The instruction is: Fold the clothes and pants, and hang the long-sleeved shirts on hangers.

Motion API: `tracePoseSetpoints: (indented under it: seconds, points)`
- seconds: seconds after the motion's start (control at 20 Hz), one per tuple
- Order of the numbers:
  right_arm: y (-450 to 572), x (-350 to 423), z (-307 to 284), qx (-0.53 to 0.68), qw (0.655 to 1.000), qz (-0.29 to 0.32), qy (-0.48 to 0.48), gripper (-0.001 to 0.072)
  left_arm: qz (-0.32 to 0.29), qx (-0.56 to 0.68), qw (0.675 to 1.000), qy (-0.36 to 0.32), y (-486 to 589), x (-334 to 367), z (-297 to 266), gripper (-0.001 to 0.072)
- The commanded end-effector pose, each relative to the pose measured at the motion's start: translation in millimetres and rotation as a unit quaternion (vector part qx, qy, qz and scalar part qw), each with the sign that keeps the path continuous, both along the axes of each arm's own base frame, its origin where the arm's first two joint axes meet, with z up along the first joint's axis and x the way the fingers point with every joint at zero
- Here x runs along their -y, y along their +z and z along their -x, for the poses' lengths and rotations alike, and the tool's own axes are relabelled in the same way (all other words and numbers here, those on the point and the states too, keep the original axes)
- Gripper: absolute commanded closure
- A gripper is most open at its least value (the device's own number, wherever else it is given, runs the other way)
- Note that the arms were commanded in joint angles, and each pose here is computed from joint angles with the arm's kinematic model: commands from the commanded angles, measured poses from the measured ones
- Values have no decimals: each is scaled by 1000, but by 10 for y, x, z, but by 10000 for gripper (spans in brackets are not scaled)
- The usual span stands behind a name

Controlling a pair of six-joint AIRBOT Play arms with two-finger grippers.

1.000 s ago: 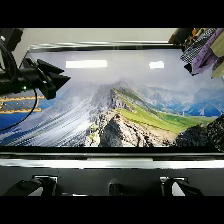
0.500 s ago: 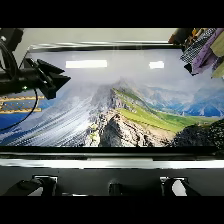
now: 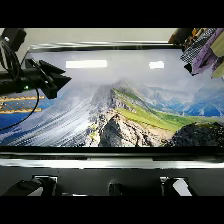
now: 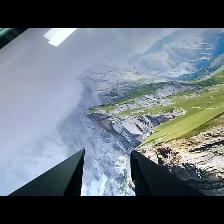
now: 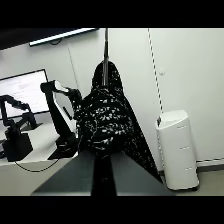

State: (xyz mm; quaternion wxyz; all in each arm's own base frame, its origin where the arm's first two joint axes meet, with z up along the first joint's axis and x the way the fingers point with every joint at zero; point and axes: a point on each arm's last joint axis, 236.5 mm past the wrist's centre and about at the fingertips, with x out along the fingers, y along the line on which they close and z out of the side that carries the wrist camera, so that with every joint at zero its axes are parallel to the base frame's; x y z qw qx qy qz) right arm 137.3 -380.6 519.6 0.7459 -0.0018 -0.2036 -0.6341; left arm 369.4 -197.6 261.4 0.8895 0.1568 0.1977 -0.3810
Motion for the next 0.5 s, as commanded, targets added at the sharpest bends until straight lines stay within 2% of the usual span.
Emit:
tracePoseSetpoints:
  seconds: [0.0, 0.25, 0.3, 0.4, 0.45]
  points:
    - [-126, 202, 35, 34, 999, -20, 13, 687, -6, 1, 1000, 2, -17, -20, -11, 371]
    - [-150, 209, -55, 51, 998, -26, 36, 682, -8, 1, 1000, 3, -21, -26, -13, 370]
    - [-151, 200, -62, 56, 997, -28, 41, 627, -8, 2, 1000, 3, -19, -26, -13, 371]
    - [-166, 179, -74, 72, 995, -37, 51, 345, -8, 2, 1000, 3, -19, -25, -12, 370]
    - [-184, 160, -65, 79, 994, -45, 53, 267, -8, 2, 1000, 3, -19, -25, -12, 370]
